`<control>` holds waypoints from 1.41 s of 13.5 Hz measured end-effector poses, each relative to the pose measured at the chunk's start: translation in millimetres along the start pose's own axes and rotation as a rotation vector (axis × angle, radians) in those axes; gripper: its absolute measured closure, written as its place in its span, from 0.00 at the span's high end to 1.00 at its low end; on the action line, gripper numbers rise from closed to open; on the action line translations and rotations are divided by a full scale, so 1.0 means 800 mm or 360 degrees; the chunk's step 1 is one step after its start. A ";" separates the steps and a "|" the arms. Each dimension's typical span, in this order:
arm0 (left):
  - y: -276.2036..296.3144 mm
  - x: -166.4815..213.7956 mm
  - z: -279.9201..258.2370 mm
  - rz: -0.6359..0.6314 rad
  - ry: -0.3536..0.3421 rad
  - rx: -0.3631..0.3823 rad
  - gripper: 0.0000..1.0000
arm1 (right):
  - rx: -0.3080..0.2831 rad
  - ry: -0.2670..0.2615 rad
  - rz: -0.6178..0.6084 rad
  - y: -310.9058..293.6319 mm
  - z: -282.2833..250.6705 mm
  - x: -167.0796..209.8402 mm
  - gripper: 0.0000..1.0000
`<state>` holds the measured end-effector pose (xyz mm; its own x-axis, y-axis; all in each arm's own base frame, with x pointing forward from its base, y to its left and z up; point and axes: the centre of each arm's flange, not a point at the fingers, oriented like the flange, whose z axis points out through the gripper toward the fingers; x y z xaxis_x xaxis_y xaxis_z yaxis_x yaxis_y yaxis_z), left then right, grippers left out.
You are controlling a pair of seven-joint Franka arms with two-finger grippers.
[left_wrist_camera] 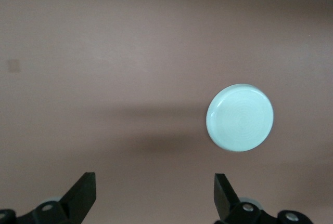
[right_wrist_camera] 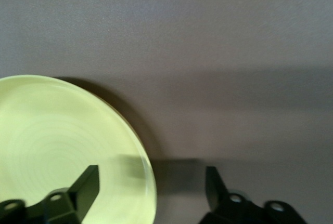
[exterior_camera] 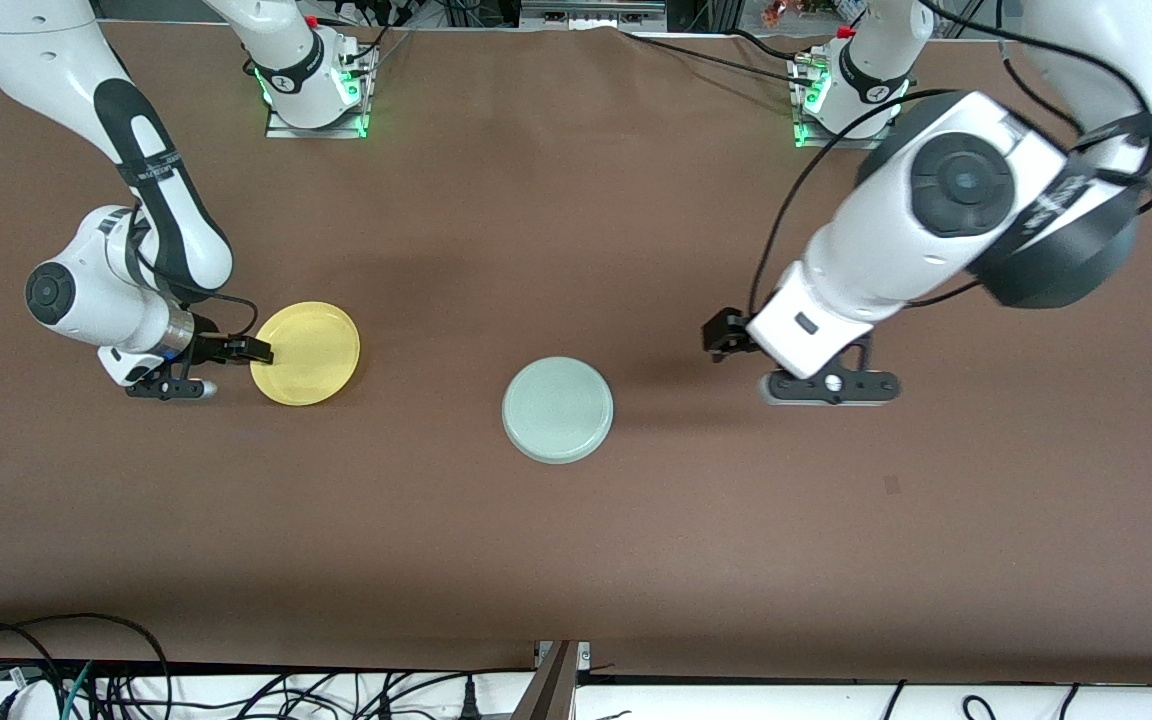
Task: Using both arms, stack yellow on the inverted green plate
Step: 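Grasp the yellow plate rim with the right gripper while the left gripper retracts, then carry the yellow plate onto the inverted green plate with the right gripper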
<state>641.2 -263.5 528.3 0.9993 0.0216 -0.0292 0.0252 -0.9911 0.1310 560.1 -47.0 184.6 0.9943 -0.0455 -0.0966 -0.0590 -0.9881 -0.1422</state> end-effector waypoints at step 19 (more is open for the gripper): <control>-0.283 -0.094 -0.136 0.0026 -0.0153 0.0280 1.00 | 0.0106 -0.0198 0.0128 -0.294 -0.142 0.056 0.02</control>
<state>563.4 -26.7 608.4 0.9923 0.0012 -0.1241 -0.0042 -0.9991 -0.0428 628.8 167.0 325.4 0.9677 -0.1014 -0.2309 -0.1478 -0.9698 -0.1939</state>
